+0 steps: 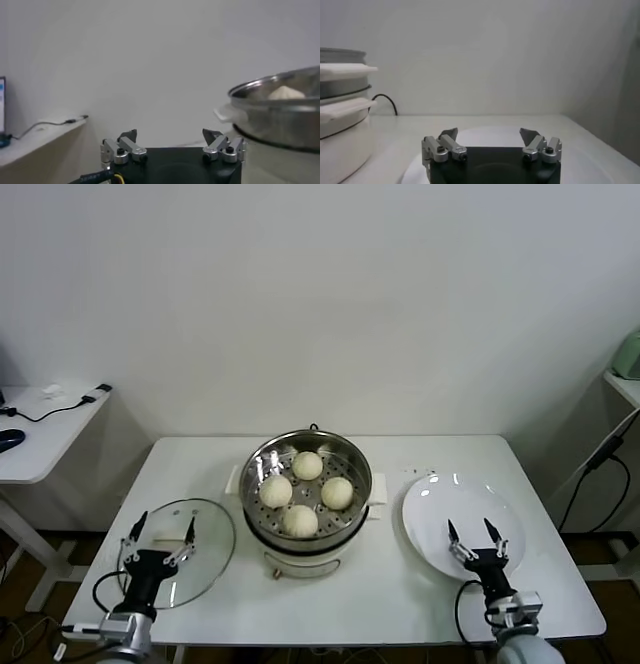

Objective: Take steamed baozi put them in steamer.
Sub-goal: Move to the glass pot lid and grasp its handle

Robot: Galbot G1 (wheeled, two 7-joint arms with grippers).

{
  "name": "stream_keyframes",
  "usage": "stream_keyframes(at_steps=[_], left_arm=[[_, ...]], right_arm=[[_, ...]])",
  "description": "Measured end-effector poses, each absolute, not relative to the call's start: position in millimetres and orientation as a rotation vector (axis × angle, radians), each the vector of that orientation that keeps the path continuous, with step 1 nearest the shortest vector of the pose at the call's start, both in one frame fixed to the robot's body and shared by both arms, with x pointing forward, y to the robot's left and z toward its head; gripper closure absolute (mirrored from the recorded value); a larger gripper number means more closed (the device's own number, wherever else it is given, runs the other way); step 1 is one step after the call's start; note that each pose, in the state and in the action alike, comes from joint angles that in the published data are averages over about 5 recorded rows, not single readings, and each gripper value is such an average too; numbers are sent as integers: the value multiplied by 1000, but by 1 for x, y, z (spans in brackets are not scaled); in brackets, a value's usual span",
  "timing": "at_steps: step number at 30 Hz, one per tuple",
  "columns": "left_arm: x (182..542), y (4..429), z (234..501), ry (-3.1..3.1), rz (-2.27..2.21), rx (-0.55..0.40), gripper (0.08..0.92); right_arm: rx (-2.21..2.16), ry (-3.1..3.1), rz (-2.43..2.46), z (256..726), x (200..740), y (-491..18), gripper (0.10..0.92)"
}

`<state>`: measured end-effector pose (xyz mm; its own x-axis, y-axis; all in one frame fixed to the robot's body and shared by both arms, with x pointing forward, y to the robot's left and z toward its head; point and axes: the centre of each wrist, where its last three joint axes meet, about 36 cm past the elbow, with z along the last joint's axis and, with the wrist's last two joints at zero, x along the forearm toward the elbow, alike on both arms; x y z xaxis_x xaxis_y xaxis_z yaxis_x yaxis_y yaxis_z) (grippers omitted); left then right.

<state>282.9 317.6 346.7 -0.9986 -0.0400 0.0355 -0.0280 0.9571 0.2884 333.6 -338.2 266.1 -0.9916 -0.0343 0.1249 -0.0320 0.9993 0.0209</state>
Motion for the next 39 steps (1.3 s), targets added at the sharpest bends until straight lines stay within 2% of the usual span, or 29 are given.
stream_keyframes(at_steps=[8,19,39], left_arm=[[273,339,325,-2918,-1028,100,177],[264,348,282,-2465,-1807,94,177],[300,357,237,-2143,-2161,102,177]], right_arm=[[29,-3003,-16,261,317,-329,200],[-5,-3012,5,263,316,-327,200],[-32,-3028,8,271,320,-318,199]])
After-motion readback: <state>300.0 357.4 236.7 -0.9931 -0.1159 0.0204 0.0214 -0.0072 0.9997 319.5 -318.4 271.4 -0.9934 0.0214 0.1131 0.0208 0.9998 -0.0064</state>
